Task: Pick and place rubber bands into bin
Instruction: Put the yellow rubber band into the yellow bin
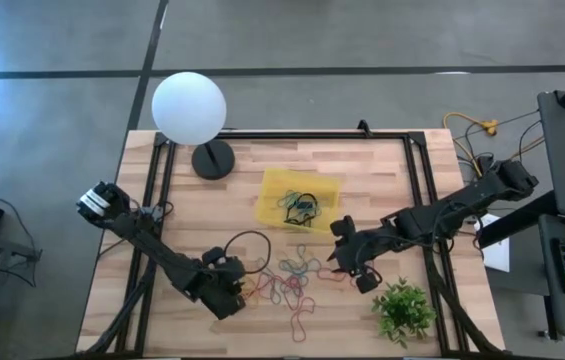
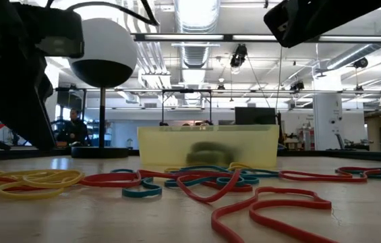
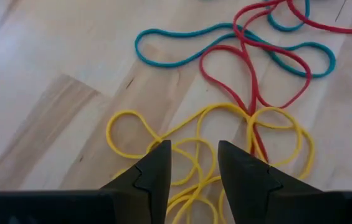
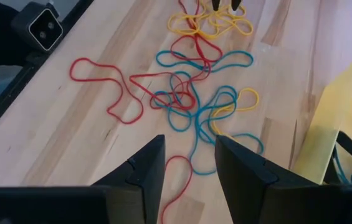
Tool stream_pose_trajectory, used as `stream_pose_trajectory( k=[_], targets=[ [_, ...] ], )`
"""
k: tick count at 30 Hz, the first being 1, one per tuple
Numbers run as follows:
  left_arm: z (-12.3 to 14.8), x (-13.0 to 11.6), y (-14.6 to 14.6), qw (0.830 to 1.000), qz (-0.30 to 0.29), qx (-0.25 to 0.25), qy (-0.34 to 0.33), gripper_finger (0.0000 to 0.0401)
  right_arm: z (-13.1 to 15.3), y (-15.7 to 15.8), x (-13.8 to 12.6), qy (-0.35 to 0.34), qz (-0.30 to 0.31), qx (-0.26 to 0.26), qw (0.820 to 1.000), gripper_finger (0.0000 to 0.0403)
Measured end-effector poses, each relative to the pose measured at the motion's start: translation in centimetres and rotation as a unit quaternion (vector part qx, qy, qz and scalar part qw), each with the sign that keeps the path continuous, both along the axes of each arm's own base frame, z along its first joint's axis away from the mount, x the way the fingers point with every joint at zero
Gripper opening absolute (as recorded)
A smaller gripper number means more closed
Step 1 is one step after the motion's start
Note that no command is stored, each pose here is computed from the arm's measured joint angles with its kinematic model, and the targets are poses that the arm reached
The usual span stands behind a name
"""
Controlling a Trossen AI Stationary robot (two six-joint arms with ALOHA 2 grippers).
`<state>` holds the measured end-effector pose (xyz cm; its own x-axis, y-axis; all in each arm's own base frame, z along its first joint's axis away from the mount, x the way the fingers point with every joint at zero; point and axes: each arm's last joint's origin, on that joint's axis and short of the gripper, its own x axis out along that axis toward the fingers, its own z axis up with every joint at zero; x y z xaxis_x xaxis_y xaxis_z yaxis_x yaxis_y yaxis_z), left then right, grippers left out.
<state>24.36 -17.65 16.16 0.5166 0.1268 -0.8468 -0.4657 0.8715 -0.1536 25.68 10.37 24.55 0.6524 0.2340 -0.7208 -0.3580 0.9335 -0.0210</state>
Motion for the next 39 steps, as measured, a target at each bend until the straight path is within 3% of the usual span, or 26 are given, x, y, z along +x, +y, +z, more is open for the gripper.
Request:
stream_pose_trajectory(
  k=[35, 39],
  targets=[
    [-1.8, -0.3, 0.2, 0.999, -0.004, 0.008, 0.032, 0.0116, -1.1, -0.1, -0.1, -0.008, 0.000, 0.004, 1.000, 0.0100],
    [-1.8, -0.3, 0.2, 0.999, -0.011, 0.011, 0.035, 0.0094, -1.6, -0.1, -0.3, -0.006, 0.000, 0.003, 1.000, 0.0100]
  ],
)
